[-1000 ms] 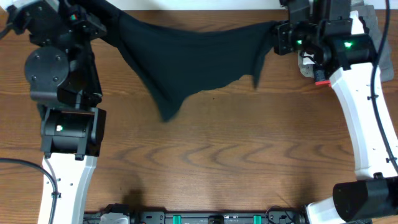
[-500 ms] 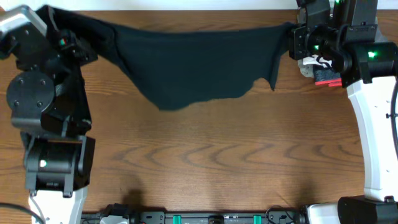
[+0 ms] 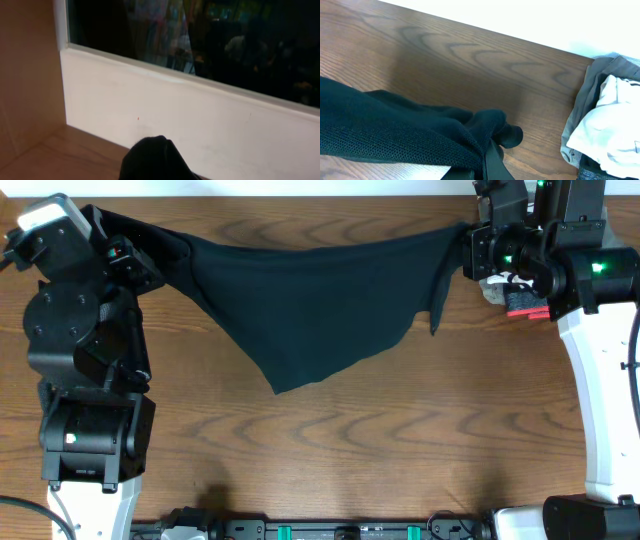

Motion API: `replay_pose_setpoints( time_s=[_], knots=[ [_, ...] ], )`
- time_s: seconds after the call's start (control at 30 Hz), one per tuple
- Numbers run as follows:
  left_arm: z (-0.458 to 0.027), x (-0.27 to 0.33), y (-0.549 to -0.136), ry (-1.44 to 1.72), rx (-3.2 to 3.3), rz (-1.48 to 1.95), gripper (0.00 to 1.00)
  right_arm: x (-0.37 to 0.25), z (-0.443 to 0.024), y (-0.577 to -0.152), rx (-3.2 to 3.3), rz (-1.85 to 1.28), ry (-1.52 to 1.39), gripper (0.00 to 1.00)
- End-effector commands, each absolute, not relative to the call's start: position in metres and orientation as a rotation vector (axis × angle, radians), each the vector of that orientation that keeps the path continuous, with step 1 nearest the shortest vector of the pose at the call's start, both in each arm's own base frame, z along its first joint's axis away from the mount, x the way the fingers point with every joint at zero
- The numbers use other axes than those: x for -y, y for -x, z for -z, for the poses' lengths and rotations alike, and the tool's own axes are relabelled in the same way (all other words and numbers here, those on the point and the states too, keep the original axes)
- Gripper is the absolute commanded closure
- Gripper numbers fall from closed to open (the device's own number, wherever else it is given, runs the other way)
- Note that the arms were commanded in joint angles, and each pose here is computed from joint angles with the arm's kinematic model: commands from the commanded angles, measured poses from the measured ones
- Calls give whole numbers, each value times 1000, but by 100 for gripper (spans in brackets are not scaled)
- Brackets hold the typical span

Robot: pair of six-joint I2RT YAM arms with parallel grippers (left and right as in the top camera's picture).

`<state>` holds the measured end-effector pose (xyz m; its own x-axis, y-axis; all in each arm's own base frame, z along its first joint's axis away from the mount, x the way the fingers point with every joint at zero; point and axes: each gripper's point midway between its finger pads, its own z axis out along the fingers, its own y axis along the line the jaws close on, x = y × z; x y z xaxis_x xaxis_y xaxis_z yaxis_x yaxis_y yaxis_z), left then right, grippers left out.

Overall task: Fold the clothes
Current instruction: 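Stretch the shirt between both grippers, pulling the right gripper rightward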

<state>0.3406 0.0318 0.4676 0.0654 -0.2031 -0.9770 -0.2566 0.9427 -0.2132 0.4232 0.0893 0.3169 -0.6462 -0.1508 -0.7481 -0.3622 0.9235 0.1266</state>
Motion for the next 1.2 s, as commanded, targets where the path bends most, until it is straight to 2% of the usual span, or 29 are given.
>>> replay_pose_setpoints(
  time_s=[0.0,0.37,0.47,0.73,0.77,0.87,1.07,1.17],
  knots=[
    [-475,-37,-333,378,-1511,-64,94,-92,-325,-424,-2258,-356,356,99],
    [-379,7,-329,212,-1938,109,94,-107,-274,-387,-2536,-444,288,99],
    [-342,12,-323,231,-2094,129,94,-103,-246,-370,-2693,-461,175,99],
    [-267,11,-310,264,-2424,72,94,-100,-165,-322,-3005,-473,91,99],
    [-261,11,-311,266,-2451,67,94,-100,-157,-317,-3030,-481,86,98],
    [-249,11,-315,268,-2494,58,94,-103,-133,-297,-3110,-526,77,84],
    [-235,12,-326,270,-2529,50,94,-107,-111,-265,-3226,-531,118,82],
    [-231,12,-329,271,-2535,48,94,-107,-111,-263,-3230,-498,158,77]
  ],
)
